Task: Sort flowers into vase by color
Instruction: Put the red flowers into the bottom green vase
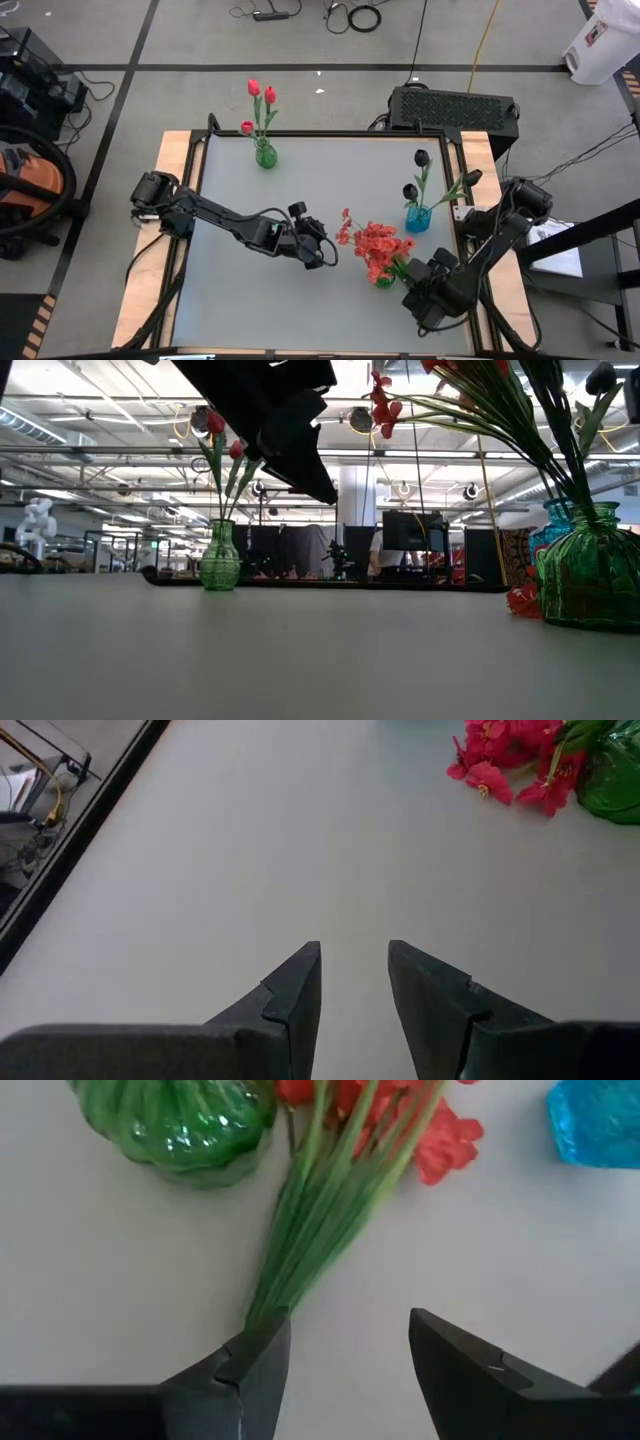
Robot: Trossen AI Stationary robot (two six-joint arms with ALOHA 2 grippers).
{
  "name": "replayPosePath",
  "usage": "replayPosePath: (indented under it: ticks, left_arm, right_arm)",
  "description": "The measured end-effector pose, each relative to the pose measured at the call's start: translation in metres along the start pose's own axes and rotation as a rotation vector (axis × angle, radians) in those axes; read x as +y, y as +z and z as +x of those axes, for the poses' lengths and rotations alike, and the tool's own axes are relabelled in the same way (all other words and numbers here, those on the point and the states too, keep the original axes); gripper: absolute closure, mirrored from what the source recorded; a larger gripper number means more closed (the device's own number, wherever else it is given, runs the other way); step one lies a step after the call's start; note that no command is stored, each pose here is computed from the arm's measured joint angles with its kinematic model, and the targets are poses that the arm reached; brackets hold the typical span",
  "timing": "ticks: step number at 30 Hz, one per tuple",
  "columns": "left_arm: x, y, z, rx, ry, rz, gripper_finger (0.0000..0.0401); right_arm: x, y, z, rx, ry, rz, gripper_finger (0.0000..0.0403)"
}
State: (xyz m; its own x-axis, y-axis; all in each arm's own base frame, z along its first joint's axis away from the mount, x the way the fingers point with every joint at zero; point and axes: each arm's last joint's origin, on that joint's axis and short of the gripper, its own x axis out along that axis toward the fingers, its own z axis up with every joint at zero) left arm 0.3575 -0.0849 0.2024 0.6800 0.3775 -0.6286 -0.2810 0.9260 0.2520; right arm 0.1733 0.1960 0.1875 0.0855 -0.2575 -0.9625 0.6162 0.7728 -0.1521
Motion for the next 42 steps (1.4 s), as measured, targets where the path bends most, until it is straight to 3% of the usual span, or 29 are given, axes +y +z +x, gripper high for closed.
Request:
replayPosePath:
  ticks: [9, 19, 28, 42]
  left_arm:
    - [0.000, 0.000, 0.000, -0.001, 0.000, 0.000, 0.0273]
    - [0.000, 0.000, 0.000, 0.000, 0.000, 0.000, 0.0273]
    - [0.000, 0.000, 0.000, 0.000, 0.000, -0.001, 0.0273]
    - [0.000, 0.000, 0.000, -0.001, 0.000, -0.005, 0.0273]
  right_arm:
    - [0.003, 0.009, 0.006, -0.008, 0.151, -0.020, 0.0206]
    - [-0.010, 0.002, 0.029, 0.058, 0.086, 0.036, 0.0206]
    - [0.003, 0.002, 0.029, 0.066, 0.230, 0.026, 0.0206]
    - [0.002, 0.002, 0.029, 0.043, 0.210, 0.069, 0.0206]
